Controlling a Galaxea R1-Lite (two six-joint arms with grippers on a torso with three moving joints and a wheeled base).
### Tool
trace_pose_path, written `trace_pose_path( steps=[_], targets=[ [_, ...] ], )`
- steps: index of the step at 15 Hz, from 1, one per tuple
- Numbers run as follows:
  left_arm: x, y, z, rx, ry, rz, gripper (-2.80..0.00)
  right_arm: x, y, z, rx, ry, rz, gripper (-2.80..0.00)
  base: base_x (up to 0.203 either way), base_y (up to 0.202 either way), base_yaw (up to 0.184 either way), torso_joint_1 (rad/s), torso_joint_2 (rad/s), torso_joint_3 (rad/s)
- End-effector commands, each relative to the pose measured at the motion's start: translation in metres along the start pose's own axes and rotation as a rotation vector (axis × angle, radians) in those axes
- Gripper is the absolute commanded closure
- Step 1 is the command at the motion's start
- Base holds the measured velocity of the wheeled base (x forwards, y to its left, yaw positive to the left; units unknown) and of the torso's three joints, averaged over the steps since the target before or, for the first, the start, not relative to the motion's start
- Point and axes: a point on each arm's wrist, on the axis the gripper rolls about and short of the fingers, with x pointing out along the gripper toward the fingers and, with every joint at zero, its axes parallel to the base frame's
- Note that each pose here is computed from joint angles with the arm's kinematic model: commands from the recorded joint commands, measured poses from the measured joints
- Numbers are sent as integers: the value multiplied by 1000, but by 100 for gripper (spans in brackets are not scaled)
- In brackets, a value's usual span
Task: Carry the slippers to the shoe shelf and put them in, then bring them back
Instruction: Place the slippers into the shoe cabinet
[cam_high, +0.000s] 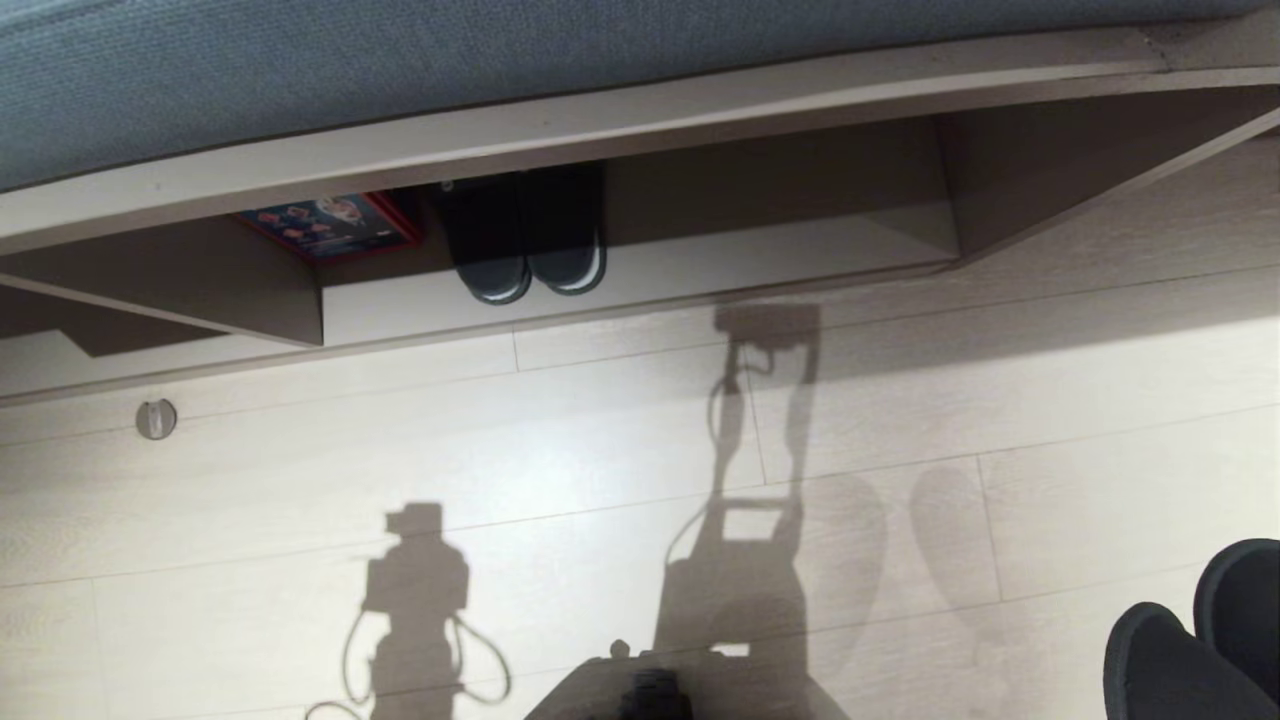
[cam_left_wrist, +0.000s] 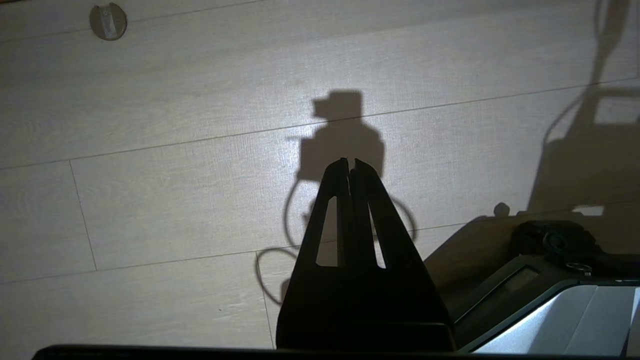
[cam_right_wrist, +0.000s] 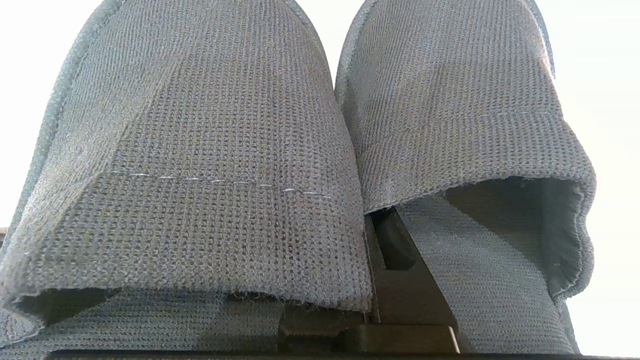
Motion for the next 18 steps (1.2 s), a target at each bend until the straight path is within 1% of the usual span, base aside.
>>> trace_pose_path(
  steps=[1,16,18],
  targets=[
    [0,0,0,0,3,0,0,0,0,0,-3,1,4,0,0,0,0,7,2,-193],
    [0,0,0,-1,3,0,0,0,0,0,15,1,-7,0,0,0,0,3,3,-198],
    [0,0,0,-1,3,0,0,0,0,0,42,0,-16,0,0,0,0,1,3,-197]
  ],
)
